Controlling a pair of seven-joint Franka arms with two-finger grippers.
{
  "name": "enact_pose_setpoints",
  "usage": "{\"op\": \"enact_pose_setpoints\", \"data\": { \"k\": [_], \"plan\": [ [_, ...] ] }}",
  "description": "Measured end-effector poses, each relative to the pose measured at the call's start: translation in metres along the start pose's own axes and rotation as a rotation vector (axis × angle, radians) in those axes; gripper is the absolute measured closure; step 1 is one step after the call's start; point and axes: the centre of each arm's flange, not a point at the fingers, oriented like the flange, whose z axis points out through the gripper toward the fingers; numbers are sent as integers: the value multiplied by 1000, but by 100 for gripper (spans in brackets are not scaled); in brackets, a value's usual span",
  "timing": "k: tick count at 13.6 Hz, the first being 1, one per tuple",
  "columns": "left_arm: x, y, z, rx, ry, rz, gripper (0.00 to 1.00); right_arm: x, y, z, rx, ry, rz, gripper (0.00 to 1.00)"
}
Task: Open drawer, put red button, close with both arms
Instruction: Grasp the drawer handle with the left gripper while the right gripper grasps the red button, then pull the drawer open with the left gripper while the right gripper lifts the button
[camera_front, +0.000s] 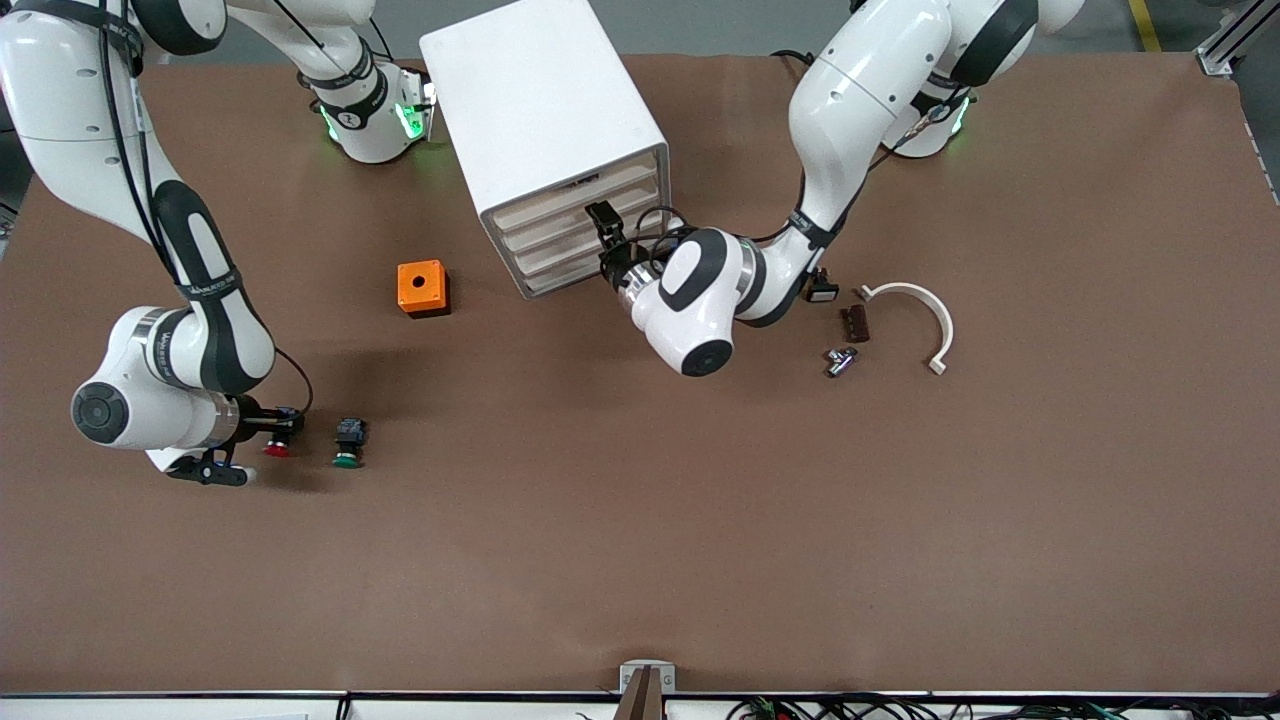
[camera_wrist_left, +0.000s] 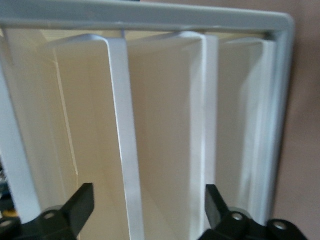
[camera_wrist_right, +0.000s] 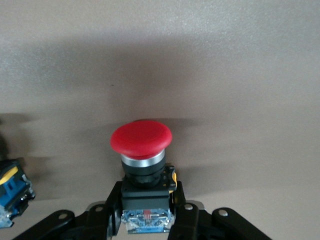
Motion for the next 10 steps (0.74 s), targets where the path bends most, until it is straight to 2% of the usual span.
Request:
{"op": "enact_pose_setpoints", "data": {
  "k": [1,2,4,8,9,10],
  "plan": [
    [-1,-2,8,6,10,2,6,0,0,0,0,1,0,57],
    [-2,-2,6,9,6,3,13,0,0,-1,0,2,0,59],
    [-1,-2,5,14,9,1,37,1,-1,-1,0,3,-1,59],
    [-1,-4,9,22,17,4,78,4,-3,-7,2,16,-5,59],
    [-1,-6,6,31,17,-3,86,5,-4,-14,2,25,-7,59],
    [0,-5,1,32,13,-12,87,5,-5,-22,3,29,-8,59]
  ]
}}
